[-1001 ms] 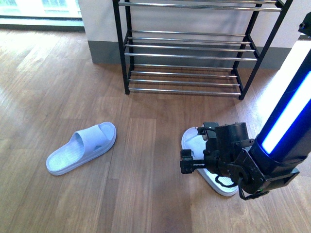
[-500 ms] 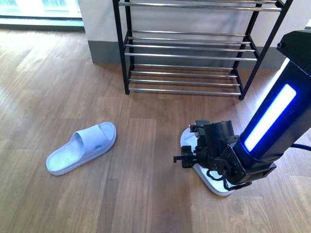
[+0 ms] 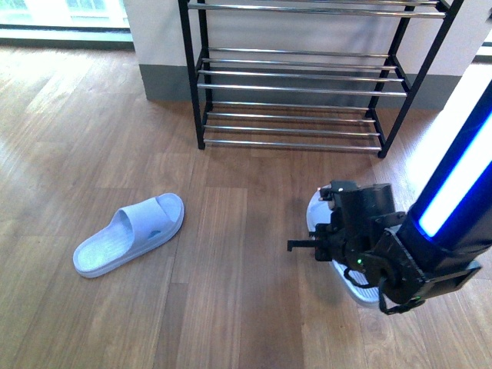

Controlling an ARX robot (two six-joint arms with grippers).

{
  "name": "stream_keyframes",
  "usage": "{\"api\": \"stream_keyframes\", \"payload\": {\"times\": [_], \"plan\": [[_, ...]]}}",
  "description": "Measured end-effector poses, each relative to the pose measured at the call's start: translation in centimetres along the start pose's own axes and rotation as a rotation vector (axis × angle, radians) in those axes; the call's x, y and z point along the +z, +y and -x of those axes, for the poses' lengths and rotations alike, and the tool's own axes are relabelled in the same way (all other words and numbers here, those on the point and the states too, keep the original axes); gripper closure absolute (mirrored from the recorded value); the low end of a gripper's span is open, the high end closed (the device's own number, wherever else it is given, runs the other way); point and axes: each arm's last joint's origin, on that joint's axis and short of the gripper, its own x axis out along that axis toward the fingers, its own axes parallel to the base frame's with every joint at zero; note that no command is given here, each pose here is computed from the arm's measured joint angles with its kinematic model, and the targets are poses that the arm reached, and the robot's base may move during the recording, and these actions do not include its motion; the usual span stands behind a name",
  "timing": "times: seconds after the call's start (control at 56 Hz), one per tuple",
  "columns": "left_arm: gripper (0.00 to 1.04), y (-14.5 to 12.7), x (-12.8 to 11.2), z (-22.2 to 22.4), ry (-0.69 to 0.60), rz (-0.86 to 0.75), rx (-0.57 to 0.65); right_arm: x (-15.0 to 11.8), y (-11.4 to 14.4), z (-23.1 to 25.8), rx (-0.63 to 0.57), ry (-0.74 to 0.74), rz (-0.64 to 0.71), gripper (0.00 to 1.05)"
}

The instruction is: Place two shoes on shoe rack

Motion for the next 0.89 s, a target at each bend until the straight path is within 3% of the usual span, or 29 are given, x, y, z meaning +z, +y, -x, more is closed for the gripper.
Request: {"api": "stream_keyframes", "payload": {"times": [0.214,0.322,0.482,0.643,0.894], "plan": [[0.09,0.0,0.0,0.0,0.0,0.0,0.0,3.4,-2.8,7.4,-0.053,-0.023,-0.099,1.03],[0.09,0.0,0.0,0.0,0.0,0.0,0.0,5.0,-4.8,13.4,-0.07,-0.027,-0.16,1.03],[0.09,0.0,0.0,0.0,0.0,0.0,0.0,6.8,-5.6,18.9,-0.052,-0.087,-0.187,1.03],[0.09,0.0,0.0,0.0,0.0,0.0,0.0,7.2,-5.5,21.9,-0.026,-0.145,-0.174,1.03],[0.09,0.0,0.0,0.0,0.0,0.0,0.0,7.1,-5.4,22.2,-0.023,-0.145,-0.171,1.03]]}}
